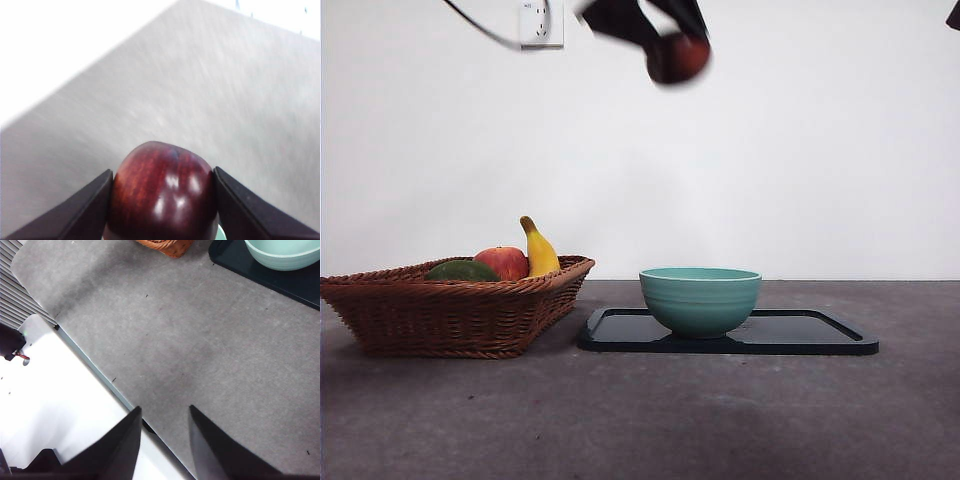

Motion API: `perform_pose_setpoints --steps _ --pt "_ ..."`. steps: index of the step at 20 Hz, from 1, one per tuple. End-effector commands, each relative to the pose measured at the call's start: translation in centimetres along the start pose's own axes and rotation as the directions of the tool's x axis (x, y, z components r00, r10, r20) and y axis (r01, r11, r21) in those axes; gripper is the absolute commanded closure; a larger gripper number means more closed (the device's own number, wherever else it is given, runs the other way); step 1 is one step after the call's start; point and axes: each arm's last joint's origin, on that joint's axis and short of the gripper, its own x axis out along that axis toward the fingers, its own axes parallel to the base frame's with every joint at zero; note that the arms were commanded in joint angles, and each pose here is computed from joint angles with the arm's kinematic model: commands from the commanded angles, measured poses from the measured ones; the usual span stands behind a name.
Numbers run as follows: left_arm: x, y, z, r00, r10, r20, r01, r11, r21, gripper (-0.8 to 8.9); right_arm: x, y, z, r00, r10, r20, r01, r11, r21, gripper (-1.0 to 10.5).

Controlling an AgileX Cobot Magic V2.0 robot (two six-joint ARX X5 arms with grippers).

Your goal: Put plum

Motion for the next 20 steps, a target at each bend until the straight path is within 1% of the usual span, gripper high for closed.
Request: perform_pose_setpoints --steps 1,3,4,8,10,15,20 --pt "-4.5 0.2 1.8 0.996 0.044 0.075 -0.043 0.999 -0.017 5.73 -0.1 0.1 0.2 1.000 0.008 0.005 -0.008 1.000 -0.028 8.0" --pt "-8.5 0.6 2.0 0.993 0.089 0.076 -0.086 0.996 -0.038 5.73 -0.1 0.1 0.2 1.000 0.008 0.005 -0.007 0.999 -0.039 8.0" --pt "-9.6 0.8 2.0 0.992 0.105 0.070 -0.101 0.994 -0.049 5.73 -0.1 0.2 0.2 1.000 0.008 0.006 -0.007 0.999 -0.040 8.0" --pt "-13.5 1.8 1.0 0.986 0.166 0.012 -0.164 0.981 -0.103 5.71 -0.1 0.1 0.2 1.000 0.007 0.006 -0.007 0.999 -0.047 8.0" --pt "-14.9 2.2 0.3 0.984 0.175 -0.029 -0.178 0.975 -0.133 5.69 -0.1 0.2 0.2 1.000 0.008 0.008 -0.007 0.999 -0.053 8.0" --pt "-16.2 3.1 -1.7 0.989 0.118 -0.091 -0.133 0.973 -0.188 5.70 -0.1 0.2 0.3 1.000 0.008 0.015 -0.007 0.998 -0.064 8.0" --pt "-15.4 4.0 -4.7 0.978 0.104 -0.181 -0.148 0.957 -0.248 5.69 -0.1 0.2 0.3 1.000 0.008 0.018 -0.007 0.998 -0.070 8.0"
